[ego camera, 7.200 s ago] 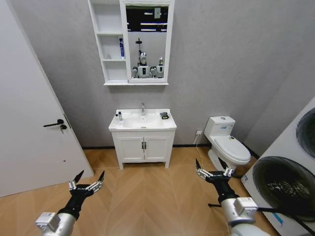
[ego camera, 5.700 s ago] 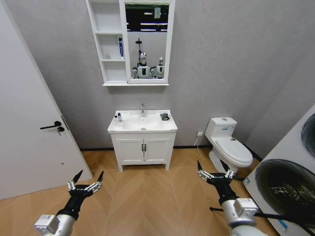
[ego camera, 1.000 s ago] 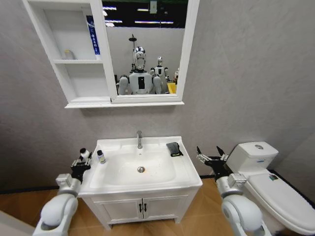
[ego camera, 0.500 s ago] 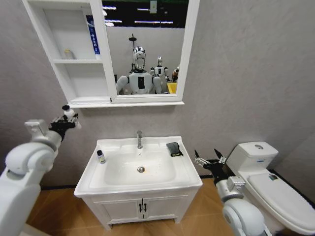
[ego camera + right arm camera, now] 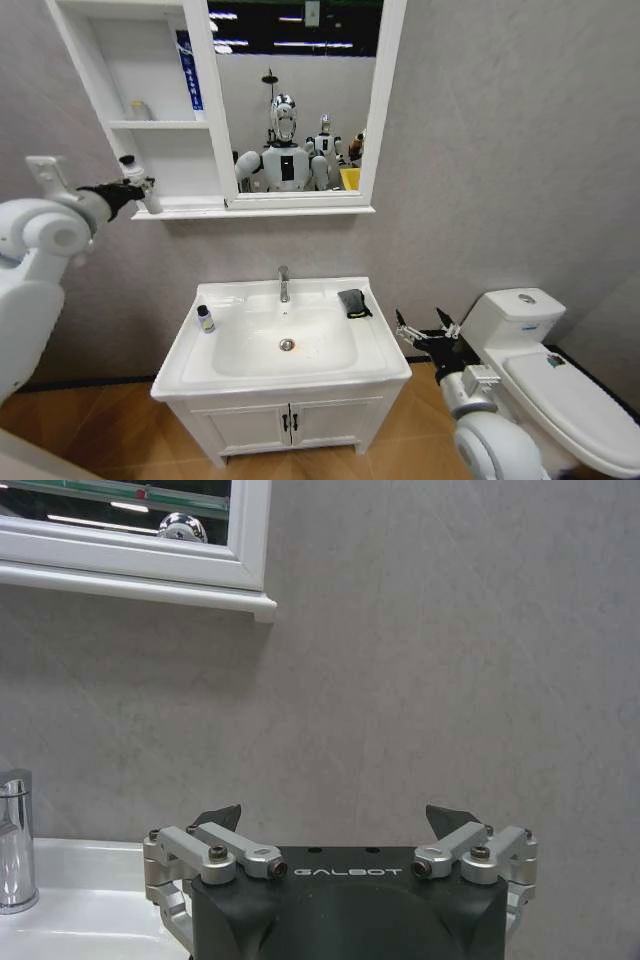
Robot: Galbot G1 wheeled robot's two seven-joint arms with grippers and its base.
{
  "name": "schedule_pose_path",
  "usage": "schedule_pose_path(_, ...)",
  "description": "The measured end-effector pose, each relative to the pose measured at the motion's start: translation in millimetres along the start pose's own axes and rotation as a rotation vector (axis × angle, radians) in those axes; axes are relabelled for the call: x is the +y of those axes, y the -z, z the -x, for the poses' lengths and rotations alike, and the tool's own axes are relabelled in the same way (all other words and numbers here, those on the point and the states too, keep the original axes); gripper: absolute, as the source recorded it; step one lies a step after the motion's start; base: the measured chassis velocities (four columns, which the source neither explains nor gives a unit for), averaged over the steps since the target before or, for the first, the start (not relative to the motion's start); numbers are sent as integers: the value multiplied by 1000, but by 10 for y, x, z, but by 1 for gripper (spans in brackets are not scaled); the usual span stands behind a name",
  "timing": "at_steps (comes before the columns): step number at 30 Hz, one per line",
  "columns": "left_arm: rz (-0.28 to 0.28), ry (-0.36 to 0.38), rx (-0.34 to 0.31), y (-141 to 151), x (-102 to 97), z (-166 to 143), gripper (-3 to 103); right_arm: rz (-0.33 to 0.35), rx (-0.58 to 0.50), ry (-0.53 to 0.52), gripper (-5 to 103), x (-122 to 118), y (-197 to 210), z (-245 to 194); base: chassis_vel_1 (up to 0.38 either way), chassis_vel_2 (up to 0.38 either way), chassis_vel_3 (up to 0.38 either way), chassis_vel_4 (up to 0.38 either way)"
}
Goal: Move facial cleanser and shampoo from washbasin to cabinet, then wipe washbasin with towel.
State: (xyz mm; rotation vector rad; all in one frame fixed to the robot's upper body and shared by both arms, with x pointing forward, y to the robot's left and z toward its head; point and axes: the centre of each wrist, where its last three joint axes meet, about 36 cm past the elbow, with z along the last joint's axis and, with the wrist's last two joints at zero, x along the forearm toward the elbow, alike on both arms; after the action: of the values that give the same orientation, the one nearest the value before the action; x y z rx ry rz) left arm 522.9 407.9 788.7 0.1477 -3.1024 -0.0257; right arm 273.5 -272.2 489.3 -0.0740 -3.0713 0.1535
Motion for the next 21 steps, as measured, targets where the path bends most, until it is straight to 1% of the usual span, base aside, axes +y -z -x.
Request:
schedule_pose_path(1, 0, 0, 0, 0, 0, 0, 34, 0, 0, 0, 100, 0, 0, 0, 0, 0, 0, 0)
schedule_pose_path(2, -2, 6, 8, 17, -13, 108, 34, 2, 4, -4, 100, -1, -5, -17, 0, 0, 0, 0)
schedule_pose_path(3, -2, 6, 8, 17, -13, 108, 34, 2, 4, -4, 100, -1, -5, -17, 0, 0, 0, 0)
schedule_pose_path(5, -4, 1, 37, -14, -104, 334, 34, 7, 10, -14, 100, 8, -22, -54, 0, 0, 0, 0)
schedule_pose_path(6, -4, 1, 37, -14, -104, 334, 34, 7, 10, -14, 100, 8, -22, -54, 0, 0, 0, 0)
schedule_pose_path(7, 5, -1, 46, -21, -148, 441, 34, 8, 11, -17, 100, 10, -29, -66, 0, 0, 0, 0)
schedule_pose_path(9, 23, -5, 41, 17, -206, 591, 34, 8, 11, -25, 100, 8, -42, -83, 0, 0, 0, 0)
schedule_pose_path(10, 23, -5, 41, 17, -206, 591, 34, 8, 11, -25, 100, 8, -42, -83, 0, 0, 0, 0)
schedule_pose_path(12, 29, -12, 28, 104, -279, 739, 34, 9, 14, -32, 100, 11, -66, -110, 0, 0, 0, 0)
schedule_pose_path(13, 29, -12, 28, 104, -279, 739, 34, 9, 14, -32, 100, 11, -66, -110, 0, 0, 0, 0)
schedule_pose_path(15, 43, -19, 9, 184, -328, 836, 34, 10, 17, -37, 100, 17, -81, -128, 0, 0, 0, 0)
schedule_pose_path(21, 61, -6, 16, 205, -303, 1008, 34, 9, 13, -38, 100, 16, -79, -124, 0, 0, 0, 0)
